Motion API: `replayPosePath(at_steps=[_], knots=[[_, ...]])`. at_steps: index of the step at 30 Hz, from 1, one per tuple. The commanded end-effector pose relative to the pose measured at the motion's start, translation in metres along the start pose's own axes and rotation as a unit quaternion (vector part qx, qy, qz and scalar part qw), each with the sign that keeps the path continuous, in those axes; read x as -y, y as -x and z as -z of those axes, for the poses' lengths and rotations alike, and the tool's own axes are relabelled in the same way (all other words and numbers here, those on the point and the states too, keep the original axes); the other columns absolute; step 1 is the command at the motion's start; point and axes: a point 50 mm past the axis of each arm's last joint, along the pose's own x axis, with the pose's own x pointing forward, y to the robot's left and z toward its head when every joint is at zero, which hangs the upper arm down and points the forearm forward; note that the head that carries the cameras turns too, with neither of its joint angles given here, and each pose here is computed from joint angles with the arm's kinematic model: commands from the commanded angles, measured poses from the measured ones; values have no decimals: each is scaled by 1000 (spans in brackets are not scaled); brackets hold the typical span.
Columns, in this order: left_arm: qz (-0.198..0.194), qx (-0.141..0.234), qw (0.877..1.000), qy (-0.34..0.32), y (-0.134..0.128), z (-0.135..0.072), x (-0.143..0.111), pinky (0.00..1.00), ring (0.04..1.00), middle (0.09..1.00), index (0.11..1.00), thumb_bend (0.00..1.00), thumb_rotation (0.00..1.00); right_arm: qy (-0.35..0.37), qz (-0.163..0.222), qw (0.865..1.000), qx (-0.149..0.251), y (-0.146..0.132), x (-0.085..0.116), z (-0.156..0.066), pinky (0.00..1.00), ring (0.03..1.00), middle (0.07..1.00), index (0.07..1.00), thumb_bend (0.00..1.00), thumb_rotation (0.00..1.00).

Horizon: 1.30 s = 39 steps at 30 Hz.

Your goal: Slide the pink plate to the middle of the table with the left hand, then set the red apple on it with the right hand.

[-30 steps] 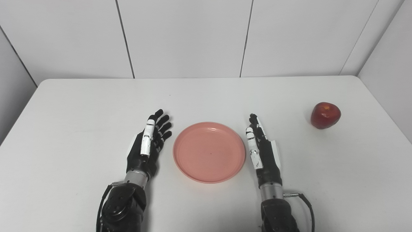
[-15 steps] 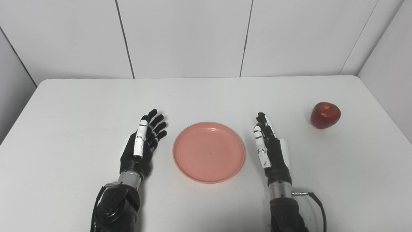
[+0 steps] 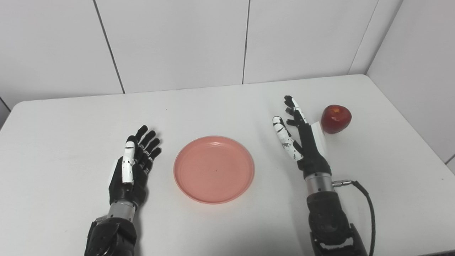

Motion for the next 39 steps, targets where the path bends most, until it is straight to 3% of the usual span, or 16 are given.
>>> replayPosePath(at_steps=[1,4,8,14,20,29,34,39], knots=[[-1,9,1000,0,-1,-1,-3,896,891,898,882,367,1000,12,23,999,42,-14,15,-23,803,879,908,919,532,795],[-3,7,1000,2,-2,1,-7,891,889,896,882,366,1000,30,37,998,47,-19,27,-30,791,872,908,915,585,750],[-4,6,1000,13,-3,6,-15,904,893,897,886,367,1000,59,61,995,55,-26,47,-42,773,855,894,917,723,595],[-8,6,1000,19,-6,9,-22,904,888,892,881,370,1000,135,97,983,78,-37,78,-50,760,847,879,908,848,460],[-10,4,1000,26,-7,12,-29,900,887,895,884,371,1000,174,128,974,74,-48,108,-48,760,860,884,896,916,421],[-6,4,1000,24,-8,13,-37,890,885,900,890,359,1000,215,154,963,57,-58,137,-35,781,867,893,903,987,389],[-10,3,1000,25,-8,12,-38,895,885,896,886,358,1000,240,159,957,29,-60,150,-25,792,875,899,910,1000,423],[-10,5,1000,23,-8,12,-39,900,887,897,885,357,1000,250,139,958,-6,-60,159,-14,801,884,908,910,1000,440]])
